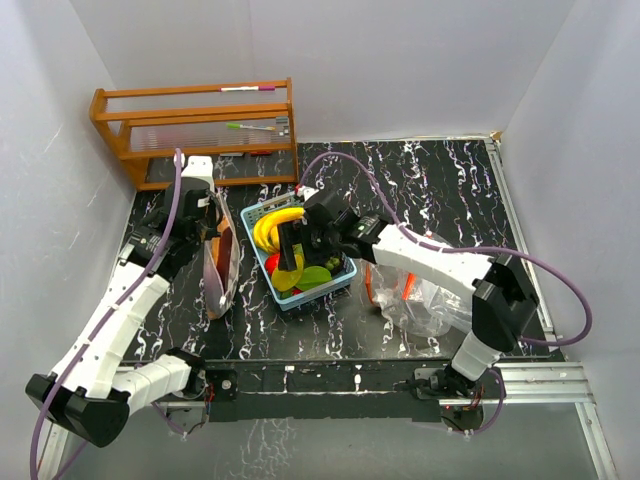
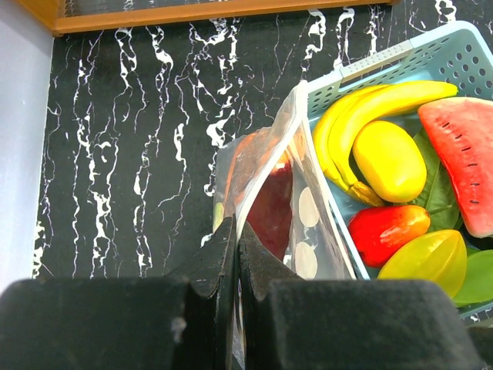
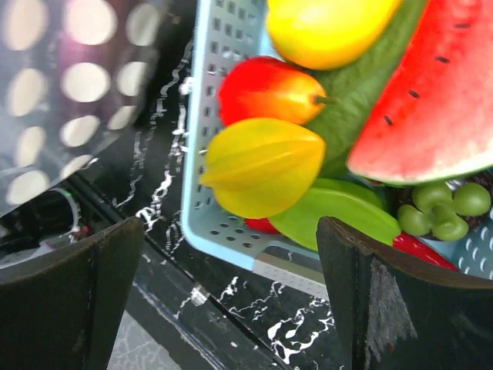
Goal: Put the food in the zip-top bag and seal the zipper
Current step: Pick up the fake fruit from the bin.
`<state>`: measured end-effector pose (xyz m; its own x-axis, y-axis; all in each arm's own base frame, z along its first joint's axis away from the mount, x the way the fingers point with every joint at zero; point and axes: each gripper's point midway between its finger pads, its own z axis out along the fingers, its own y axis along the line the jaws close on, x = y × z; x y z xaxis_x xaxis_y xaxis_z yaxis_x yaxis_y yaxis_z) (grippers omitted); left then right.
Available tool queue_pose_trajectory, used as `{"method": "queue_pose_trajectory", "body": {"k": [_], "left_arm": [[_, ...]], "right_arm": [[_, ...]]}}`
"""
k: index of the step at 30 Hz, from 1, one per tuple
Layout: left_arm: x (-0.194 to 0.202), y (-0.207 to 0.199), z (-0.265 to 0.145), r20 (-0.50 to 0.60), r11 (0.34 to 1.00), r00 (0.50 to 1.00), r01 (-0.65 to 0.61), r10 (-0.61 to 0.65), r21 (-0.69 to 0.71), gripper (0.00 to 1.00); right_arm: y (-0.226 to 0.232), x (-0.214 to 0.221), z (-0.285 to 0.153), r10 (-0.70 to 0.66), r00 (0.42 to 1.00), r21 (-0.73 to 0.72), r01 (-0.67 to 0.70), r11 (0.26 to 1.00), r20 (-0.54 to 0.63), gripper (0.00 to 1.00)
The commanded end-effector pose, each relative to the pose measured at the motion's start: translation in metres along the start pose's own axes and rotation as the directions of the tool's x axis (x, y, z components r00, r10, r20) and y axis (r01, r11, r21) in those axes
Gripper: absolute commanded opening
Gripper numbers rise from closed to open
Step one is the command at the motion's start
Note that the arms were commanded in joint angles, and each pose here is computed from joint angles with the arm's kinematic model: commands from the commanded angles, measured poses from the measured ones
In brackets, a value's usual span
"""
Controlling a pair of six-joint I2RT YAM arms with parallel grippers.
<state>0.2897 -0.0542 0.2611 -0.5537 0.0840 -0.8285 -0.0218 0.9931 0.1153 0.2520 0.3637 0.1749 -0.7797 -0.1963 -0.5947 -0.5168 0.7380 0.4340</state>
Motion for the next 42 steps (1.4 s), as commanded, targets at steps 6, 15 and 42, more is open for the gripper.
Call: {"method": "queue_pose_trajectory", "body": {"k": [6, 15, 42], "left_arm": [[-0.007, 0.002, -0.004, 0.03, 1.0, 1.0, 0.004, -0.004, -0.005, 0.0], [-0.003, 0.002, -0.006, 0.033, 1.0, 0.999, 0.008, -0.008, 0.004, 0.0], [-0.003, 0.006, -0.009, 0.039, 1.0, 0.999, 0.005, -0.005, -0.009, 0.0]], "right_arm": [[-0.017, 0.003, 0.036, 0.217, 0.975, 0.07, -0.22, 0.973, 0.051, 0.94], [-0.004, 0.023, 0.068, 0.256, 0.967, 0.059, -0.256, 0.965, 0.0, 0.89], [-0.022, -0.088, -0.016, 0.119, 0.919, 0.155, -0.189, 0.97, 0.375, 0.43]]}}
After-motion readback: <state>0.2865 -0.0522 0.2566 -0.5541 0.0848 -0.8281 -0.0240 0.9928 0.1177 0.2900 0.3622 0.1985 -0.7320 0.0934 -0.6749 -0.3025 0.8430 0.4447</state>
